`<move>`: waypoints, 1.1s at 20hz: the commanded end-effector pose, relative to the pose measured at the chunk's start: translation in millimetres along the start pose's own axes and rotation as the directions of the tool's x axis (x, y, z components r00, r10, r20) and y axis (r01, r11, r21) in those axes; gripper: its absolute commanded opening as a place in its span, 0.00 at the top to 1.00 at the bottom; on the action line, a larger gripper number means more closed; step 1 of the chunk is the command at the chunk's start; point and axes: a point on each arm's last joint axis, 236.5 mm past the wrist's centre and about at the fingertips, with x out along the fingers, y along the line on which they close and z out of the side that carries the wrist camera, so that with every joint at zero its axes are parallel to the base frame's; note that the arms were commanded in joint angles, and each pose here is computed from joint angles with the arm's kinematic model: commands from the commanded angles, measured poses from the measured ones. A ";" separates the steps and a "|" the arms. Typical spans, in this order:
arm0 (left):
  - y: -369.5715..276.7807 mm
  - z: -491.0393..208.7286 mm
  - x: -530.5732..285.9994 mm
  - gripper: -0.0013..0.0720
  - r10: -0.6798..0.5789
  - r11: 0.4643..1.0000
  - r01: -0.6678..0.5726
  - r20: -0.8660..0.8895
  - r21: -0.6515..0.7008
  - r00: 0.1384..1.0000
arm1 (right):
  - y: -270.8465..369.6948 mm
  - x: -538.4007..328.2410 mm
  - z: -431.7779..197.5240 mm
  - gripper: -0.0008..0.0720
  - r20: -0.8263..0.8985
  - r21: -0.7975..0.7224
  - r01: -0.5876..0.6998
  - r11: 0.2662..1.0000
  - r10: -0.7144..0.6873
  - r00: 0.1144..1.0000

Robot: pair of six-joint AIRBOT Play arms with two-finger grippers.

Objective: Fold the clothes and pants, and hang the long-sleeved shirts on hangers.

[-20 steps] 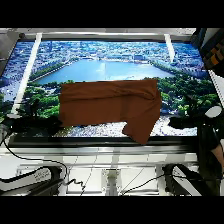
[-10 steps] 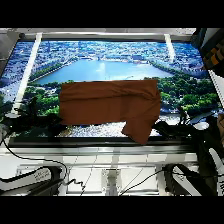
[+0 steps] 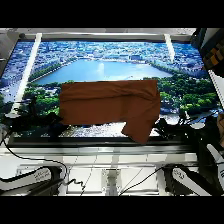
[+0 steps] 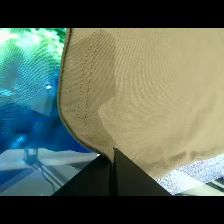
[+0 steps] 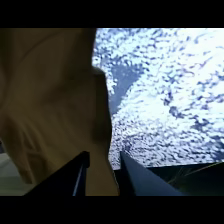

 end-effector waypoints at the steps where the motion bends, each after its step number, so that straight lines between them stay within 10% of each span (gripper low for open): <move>1: -0.2 0.6 -0.3 0.96 0.000 1.000 0.000 0.001 0.001 1.000 | -14.3 8.7 -10.6 0.66 -0.060 -0.048 0.034 0.998 -0.036 0.998; 15: -25.7 4.1 -14.5 0.96 -0.060 0.997 0.061 -0.008 0.048 0.998 | 62.2 -14.4 -4.0 0.96 -0.068 -0.332 -0.231 0.915 0.221 0.973; 22: -96.2 126.3 -103.2 0.96 -0.132 0.985 0.066 0.442 0.161 0.888 | 188.6 -105.0 95.5 0.97 0.257 -0.569 -0.258 0.781 0.467 0.846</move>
